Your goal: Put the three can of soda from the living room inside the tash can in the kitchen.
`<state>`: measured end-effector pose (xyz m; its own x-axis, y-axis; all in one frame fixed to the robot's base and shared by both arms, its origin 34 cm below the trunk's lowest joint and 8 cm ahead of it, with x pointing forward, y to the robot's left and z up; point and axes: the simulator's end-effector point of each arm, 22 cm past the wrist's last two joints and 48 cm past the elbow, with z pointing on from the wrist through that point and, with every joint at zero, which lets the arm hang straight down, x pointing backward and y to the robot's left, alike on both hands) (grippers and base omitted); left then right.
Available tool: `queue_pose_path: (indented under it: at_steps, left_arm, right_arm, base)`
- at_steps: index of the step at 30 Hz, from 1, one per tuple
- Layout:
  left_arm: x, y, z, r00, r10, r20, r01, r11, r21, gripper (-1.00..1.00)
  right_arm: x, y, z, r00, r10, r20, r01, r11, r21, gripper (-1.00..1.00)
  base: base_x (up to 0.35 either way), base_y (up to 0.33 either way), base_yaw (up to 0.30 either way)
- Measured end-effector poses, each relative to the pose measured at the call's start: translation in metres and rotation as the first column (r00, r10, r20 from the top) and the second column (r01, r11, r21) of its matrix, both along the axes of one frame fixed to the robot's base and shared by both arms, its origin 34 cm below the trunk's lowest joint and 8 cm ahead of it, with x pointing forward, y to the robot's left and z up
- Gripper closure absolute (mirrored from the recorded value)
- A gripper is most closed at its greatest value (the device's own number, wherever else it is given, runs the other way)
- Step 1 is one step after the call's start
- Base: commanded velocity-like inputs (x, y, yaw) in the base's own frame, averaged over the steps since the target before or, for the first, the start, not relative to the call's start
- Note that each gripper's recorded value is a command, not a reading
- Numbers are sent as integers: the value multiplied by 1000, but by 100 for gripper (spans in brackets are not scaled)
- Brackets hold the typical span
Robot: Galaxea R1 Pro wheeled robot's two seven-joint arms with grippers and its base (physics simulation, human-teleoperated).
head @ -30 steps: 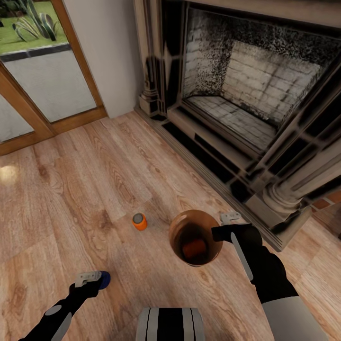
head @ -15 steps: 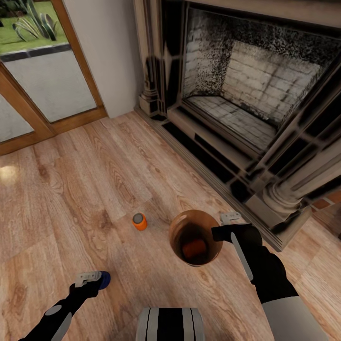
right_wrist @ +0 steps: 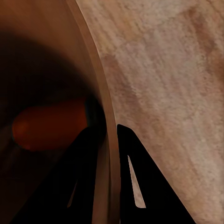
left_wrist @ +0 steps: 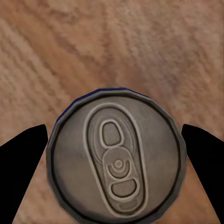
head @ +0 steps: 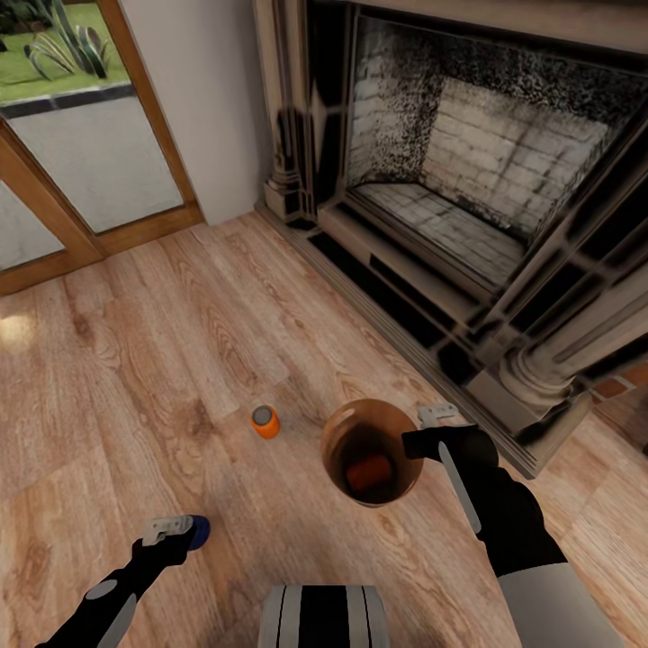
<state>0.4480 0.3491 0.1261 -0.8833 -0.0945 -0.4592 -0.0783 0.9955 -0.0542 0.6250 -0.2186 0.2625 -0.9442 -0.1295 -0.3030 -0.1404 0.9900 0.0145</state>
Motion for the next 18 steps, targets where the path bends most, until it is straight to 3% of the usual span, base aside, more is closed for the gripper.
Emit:
queue_pose_path:
  at_steps: [18]
  left_arm:
    - [19, 0, 31, 999, -1, 34, 1, 1000, 0, 100]
  right_arm:
    - [10, 0, 33, 1000, -1, 21, 1, 1000, 0, 100]
  base:
    - [0, 0, 0]
